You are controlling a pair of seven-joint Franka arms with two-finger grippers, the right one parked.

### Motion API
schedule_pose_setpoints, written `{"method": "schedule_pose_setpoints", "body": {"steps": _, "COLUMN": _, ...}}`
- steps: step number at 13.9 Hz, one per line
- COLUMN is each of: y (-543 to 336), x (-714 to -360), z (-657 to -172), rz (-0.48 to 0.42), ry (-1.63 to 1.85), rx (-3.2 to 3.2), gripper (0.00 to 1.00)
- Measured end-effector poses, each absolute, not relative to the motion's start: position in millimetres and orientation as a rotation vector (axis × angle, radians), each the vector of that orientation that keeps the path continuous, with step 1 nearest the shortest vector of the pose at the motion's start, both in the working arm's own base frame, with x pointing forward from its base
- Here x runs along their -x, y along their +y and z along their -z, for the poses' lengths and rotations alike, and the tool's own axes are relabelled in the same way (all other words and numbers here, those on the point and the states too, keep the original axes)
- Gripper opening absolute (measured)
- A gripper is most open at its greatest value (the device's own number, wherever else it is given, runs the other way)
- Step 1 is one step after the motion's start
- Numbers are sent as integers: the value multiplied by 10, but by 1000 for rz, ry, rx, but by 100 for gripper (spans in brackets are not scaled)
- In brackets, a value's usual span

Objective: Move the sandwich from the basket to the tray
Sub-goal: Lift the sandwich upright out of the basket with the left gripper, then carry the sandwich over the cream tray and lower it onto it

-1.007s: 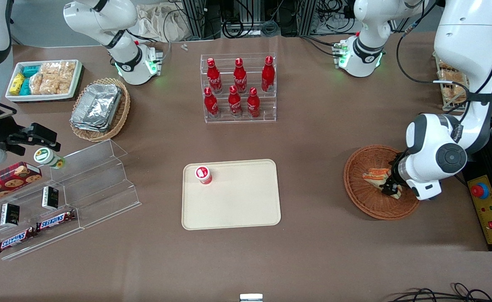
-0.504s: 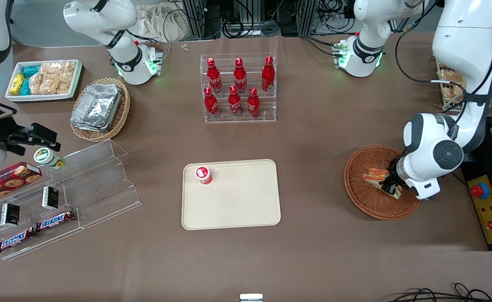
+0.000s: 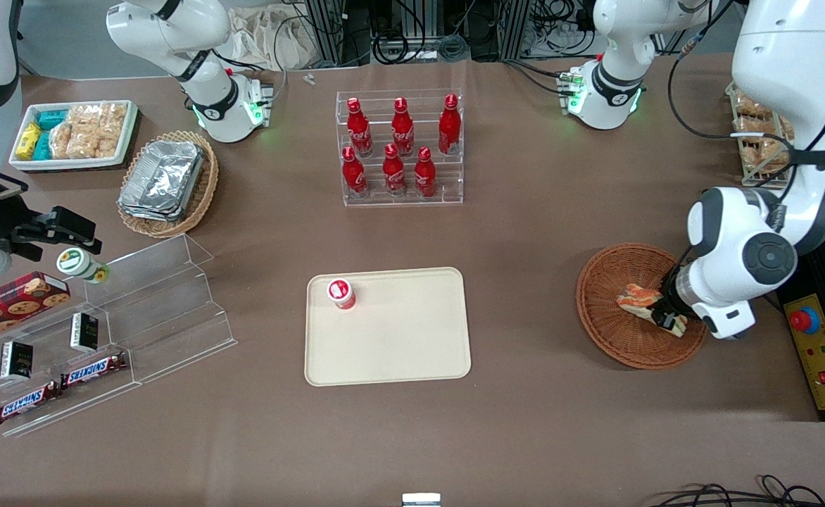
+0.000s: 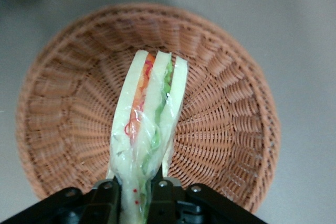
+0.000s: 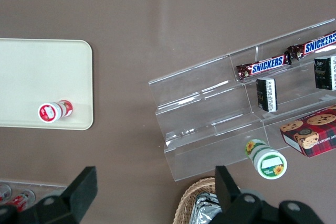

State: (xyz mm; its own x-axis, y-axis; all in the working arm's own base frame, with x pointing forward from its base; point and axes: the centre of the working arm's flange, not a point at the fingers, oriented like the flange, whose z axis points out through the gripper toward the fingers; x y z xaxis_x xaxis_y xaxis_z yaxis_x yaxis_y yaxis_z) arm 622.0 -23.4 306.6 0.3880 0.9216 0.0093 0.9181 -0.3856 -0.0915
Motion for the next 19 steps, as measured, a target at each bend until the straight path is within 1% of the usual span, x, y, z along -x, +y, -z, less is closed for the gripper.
{"method": "schedule_pose_setpoints", "body": {"steps": 1, "y": -219, "x": -6275, "z": -3283, "rz": -77, "ry": -1672, "rx": 2544, "gripper": 17}}
{"method": "schedule_pose_setpoints", "body": {"steps": 5, "y": -197, "x": -6335, "z": -4167, "rz": -137, "ry": -1472, "rx": 2611, "gripper": 17}}
{"method": "schedule_pose_setpoints", "body": {"steps": 7, "y": -205, "x": -6274, "z": -4539, "rz": -158, "ry": -1257, "rx": 2716, "gripper": 17}}
{"method": "schedule_pose_setpoints", "body": {"steps": 11, "y": -384, "x": -6096, "z": -5285, "rz": -202, "ry": -706, "rx": 2960, "gripper": 17}}
{"method": "schedule_pose_setpoints", "body": {"steps": 13, "y": -633, "x": -6052, "z": -5626, "rz": -192, "ry": -492, "rx": 3078, "gripper": 17}}
{"method": "schedule_pose_setpoints", "body": {"steps": 15, "y": -997, "x": -5996, "z": -5751, "rz": -192, "ry": -368, "rx": 3152, "gripper": 17}}
{"method": "schedule_pose_setpoints", "body": {"steps": 19, "y": -1800, "x": -5809, "z": -5771, "rz": -212, "ry": -130, "rx": 3209, "gripper": 17}}
